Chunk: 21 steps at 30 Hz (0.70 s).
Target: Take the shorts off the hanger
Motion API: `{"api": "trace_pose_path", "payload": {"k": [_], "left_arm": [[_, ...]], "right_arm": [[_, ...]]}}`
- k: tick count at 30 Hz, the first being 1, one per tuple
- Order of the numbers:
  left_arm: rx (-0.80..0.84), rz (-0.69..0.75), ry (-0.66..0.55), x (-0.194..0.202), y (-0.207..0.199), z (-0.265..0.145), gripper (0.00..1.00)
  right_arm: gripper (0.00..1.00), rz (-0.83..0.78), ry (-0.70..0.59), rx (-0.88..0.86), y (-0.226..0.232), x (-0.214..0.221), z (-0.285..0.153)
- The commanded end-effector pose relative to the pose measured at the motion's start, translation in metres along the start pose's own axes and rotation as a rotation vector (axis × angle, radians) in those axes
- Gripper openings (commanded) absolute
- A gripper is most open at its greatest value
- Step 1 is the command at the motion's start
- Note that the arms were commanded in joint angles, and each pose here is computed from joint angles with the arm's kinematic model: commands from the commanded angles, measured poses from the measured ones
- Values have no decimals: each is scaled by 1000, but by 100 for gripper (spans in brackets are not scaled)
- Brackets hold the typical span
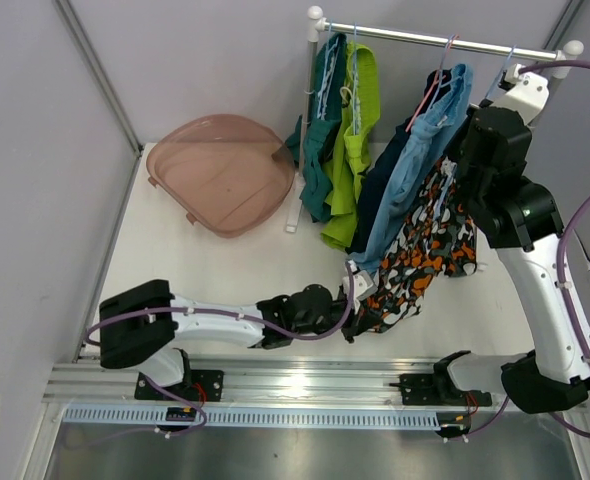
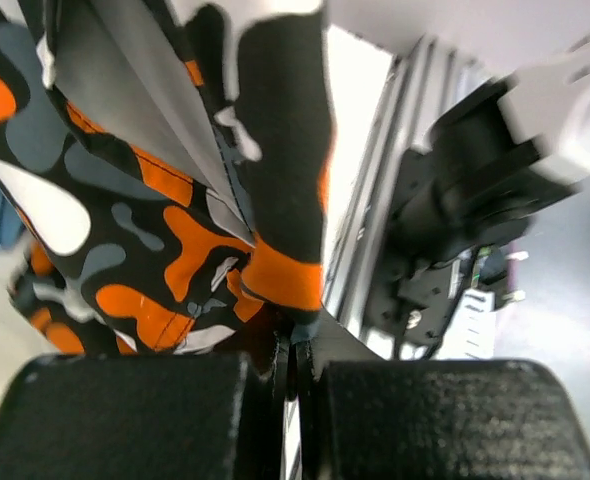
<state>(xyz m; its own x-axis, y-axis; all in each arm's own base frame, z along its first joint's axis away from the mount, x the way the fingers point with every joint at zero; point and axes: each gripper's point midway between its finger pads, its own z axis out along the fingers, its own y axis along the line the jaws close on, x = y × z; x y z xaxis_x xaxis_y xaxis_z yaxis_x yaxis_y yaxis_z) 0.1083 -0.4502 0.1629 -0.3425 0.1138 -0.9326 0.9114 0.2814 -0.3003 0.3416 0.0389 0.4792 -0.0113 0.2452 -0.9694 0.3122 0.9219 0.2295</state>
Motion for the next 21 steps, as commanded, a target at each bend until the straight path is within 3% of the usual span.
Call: {"api": "trace_pose_path", "payload": {"k": [1, 3, 5, 7, 8, 9, 11, 12, 13, 15, 16, 17, 18, 19, 21], "left_arm": [[77, -39, 131, 44, -25, -1, 0], [27, -10, 120, 28, -20, 2, 0], [0, 49, 23, -36, -25, 18, 0], [-88, 78, 55, -67, -7, 38, 0], [-70, 104, -79, -151, -24, 49, 0], [-119, 115, 5, -133, 0, 67, 0], [-134, 147, 51, -136, 16, 86, 0], [-128, 155, -111, -226, 9, 87, 0], [-169, 142, 26, -183, 36, 115, 0], [-146, 125, -92, -257, 40, 116, 0], [-149, 115, -80, -264, 43, 114, 0], [-167, 93, -26, -240, 58, 129, 0], [-174, 85, -26, -243, 63, 126, 0], [-195, 66, 67, -203, 74, 132, 0], [-138, 65, -35, -237, 43, 104, 0]], "right_arm": [[0, 160, -184, -9, -5, -72, -12], [0, 168, -159, -21, -7, -66, -17], [0, 191, -130, -36, -9, -60, -24], [0, 253, -77, -49, -17, -49, -40], [0, 278, -52, -74, -15, -44, -48], [0, 323, 4, -97, -13, -31, -56], [0, 382, 67, -131, -17, -18, -74], [0, 398, 126, -157, -15, -4, -82], [0, 455, 153, -176, -12, 1, -89], [0, 484, 189, -206, -15, 14, -100], [0, 489, 203, -217, -15, 16, -104], [0, 501, 203, -226, -15, 11, -108], [0, 490, 207, -229, -15, 9, -109], [0, 480, 201, -233, -15, 4, -110], [0, 439, 183, -253, -8, -10, -107]]}}
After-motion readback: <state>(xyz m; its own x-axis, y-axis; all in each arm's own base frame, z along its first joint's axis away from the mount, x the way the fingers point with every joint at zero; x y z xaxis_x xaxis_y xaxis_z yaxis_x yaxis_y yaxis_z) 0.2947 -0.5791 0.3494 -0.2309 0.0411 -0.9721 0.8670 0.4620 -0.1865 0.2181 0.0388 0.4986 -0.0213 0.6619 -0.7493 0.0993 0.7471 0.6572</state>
